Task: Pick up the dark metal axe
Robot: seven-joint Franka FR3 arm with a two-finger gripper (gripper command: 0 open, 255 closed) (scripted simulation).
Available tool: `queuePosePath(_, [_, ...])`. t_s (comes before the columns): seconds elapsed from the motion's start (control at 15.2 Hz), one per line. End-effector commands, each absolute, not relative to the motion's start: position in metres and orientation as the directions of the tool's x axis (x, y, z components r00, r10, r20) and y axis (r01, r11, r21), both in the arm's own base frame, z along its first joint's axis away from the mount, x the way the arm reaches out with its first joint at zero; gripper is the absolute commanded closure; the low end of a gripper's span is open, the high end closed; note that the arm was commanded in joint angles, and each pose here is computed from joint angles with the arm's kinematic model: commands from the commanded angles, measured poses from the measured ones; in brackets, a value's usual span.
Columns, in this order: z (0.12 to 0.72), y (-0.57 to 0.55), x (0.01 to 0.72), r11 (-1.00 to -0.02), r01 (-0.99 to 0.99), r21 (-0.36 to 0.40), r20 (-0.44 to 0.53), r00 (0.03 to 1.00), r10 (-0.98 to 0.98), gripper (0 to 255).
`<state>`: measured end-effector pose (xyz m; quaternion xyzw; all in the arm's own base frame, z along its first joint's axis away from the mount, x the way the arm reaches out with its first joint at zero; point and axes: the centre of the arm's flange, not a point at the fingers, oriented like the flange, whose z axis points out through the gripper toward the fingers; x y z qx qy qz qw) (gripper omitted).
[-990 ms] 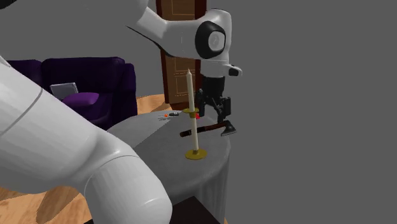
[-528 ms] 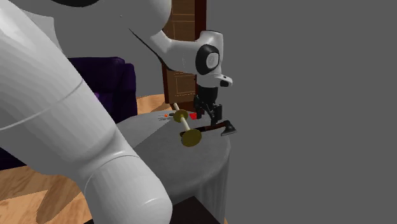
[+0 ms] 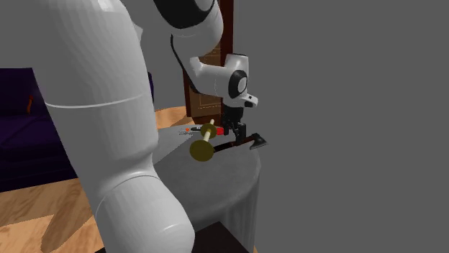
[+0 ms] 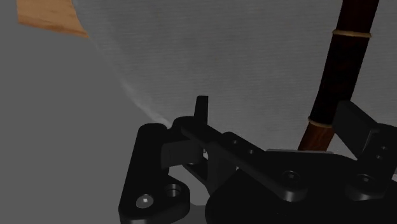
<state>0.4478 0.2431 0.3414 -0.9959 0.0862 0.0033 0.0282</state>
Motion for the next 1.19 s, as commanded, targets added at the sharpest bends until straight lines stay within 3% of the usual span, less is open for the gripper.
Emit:
queuePosePath(0.0, [0.329, 0.262, 0.46, -0.978, -0.199, -0.068, -0.005, 0.98, -0.199, 0])
queuePosePath(0.46, [0.287, 0.311, 0.509, -0.955, -0.279, -0.102, 0.015, 0.959, -0.282, 0])
queuePosePath(1.06, [0.247, 0.311, 0.509, -0.955, -0.279, -0.102, 0.015, 0.959, -0.282, 0])
queuePosePath(1.12, [0.246, 0.311, 0.51, -0.955, -0.279, -0.102, 0.014, 0.959, -0.282, 255])
